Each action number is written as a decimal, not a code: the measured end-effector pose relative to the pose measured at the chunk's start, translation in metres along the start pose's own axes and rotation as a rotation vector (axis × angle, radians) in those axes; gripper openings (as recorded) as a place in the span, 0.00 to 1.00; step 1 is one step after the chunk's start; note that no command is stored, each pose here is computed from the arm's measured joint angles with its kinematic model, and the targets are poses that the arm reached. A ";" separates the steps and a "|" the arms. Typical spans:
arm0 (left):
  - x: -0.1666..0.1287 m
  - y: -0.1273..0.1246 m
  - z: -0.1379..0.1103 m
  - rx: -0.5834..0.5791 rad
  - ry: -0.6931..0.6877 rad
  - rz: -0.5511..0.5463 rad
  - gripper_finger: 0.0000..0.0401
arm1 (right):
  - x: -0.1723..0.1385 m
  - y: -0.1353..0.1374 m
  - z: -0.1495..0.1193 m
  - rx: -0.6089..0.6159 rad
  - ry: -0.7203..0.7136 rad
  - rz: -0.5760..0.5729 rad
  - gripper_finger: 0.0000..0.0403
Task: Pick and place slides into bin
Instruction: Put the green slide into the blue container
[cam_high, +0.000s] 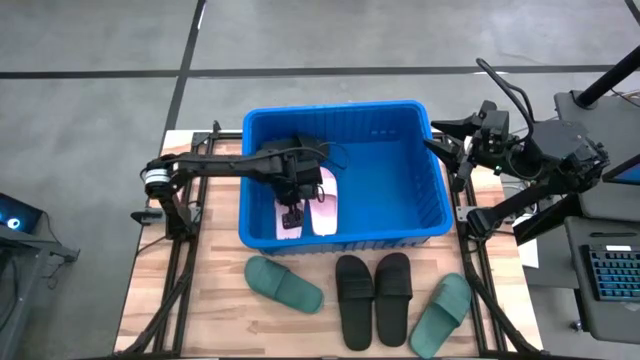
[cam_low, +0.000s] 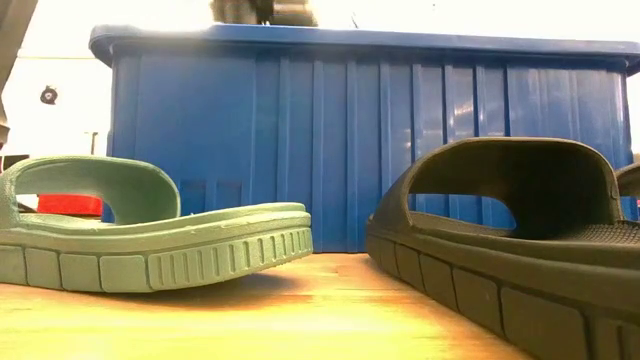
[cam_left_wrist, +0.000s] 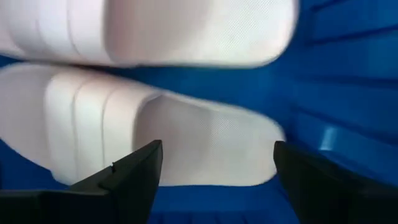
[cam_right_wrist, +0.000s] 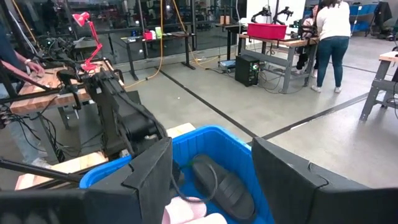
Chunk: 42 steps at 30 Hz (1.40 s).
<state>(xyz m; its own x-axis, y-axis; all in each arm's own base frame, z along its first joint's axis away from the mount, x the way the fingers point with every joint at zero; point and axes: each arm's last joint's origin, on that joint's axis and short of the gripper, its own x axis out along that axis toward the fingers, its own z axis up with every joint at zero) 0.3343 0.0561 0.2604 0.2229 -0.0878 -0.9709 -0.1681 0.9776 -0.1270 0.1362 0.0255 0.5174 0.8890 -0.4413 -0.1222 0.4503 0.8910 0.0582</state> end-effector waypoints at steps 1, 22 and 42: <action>-0.008 -0.001 0.000 0.001 -0.015 0.000 0.72 | 0.000 0.000 0.000 0.000 0.000 0.000 0.52; -0.219 -0.059 -0.012 0.050 -1.293 -0.281 0.72 | 0.018 0.019 -0.007 -0.045 0.057 0.077 0.52; -0.237 -0.071 -0.024 0.108 -1.412 -0.299 0.29 | 0.019 0.027 -0.011 -0.012 0.125 0.268 0.52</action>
<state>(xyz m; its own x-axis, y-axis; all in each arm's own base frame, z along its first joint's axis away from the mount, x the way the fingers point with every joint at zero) 0.2706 0.0032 0.4950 0.9904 -0.0916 0.1035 0.1116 0.9717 -0.2082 0.1641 0.0426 0.5057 0.9587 -0.1739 -0.2249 0.1988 0.9756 0.0933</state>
